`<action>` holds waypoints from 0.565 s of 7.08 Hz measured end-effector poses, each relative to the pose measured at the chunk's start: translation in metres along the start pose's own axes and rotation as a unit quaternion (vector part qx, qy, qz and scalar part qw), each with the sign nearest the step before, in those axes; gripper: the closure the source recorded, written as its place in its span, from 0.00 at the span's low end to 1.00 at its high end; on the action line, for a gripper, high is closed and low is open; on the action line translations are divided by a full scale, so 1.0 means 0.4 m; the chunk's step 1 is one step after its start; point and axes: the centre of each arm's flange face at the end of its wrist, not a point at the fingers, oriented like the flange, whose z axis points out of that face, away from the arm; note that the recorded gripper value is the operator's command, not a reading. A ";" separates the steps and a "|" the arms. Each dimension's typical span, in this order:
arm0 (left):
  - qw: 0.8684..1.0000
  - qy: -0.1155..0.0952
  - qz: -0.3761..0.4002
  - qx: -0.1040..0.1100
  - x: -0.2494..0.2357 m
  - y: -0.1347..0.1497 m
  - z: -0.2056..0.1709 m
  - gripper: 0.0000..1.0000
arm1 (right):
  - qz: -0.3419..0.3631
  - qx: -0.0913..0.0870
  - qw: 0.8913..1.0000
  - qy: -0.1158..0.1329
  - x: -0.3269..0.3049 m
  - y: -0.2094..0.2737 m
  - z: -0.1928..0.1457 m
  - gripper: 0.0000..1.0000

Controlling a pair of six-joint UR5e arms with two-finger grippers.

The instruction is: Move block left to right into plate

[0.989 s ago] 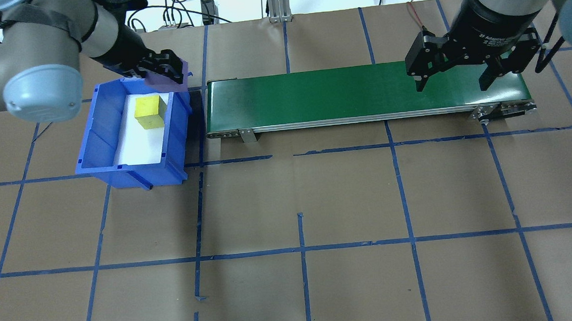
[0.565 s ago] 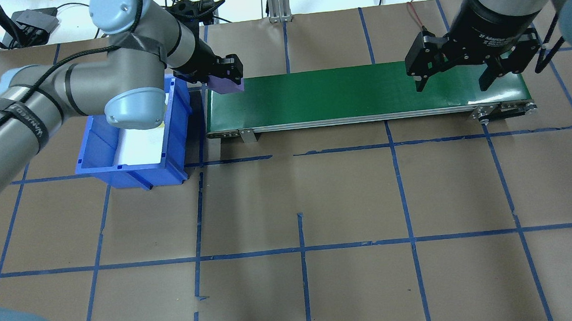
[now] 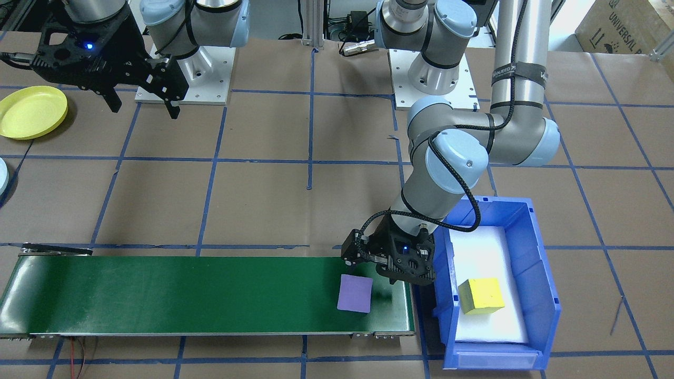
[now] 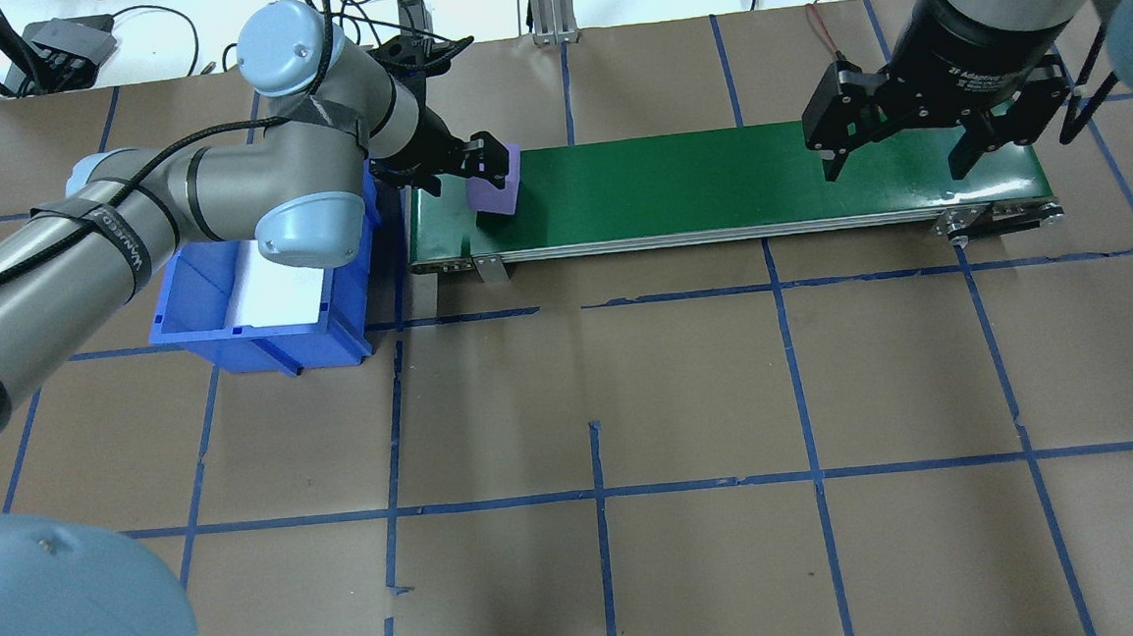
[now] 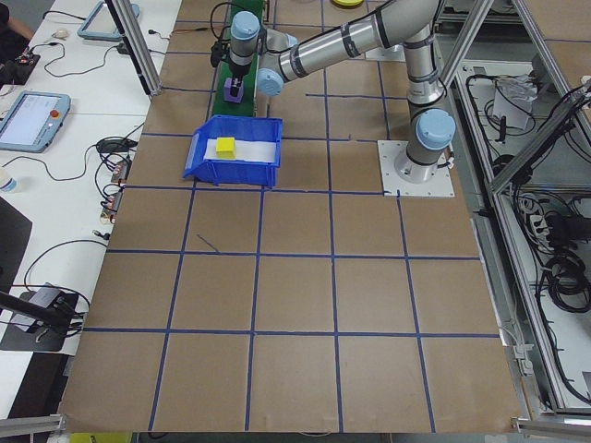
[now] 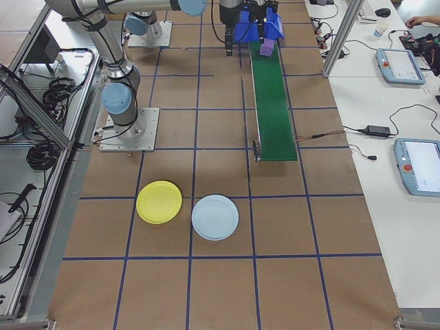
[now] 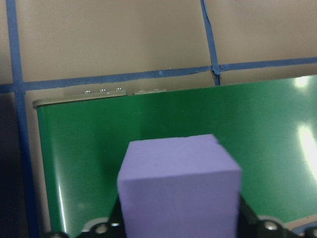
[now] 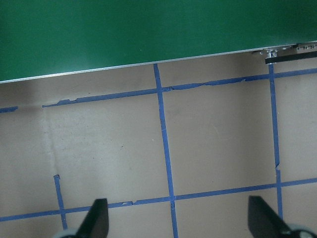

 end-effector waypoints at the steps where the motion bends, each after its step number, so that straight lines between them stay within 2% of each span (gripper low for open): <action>1: 1.000 -0.008 0.003 0.006 -0.002 -0.004 -0.021 0.00 | 0.000 0.000 1.000 0.000 0.000 0.000 0.000 0.00; 2: 0.999 -0.040 0.018 0.018 -0.023 -0.015 -0.078 0.00 | 0.000 0.000 1.000 0.000 0.000 0.000 0.000 0.00; 3: 0.996 -0.081 0.042 0.020 -0.078 -0.021 -0.155 0.00 | 0.000 0.000 1.000 0.000 0.001 0.000 0.000 0.00; 4: 0.993 -0.107 0.054 0.013 -0.168 -0.022 -0.226 0.00 | 0.000 0.000 1.000 0.000 0.001 0.000 0.000 0.00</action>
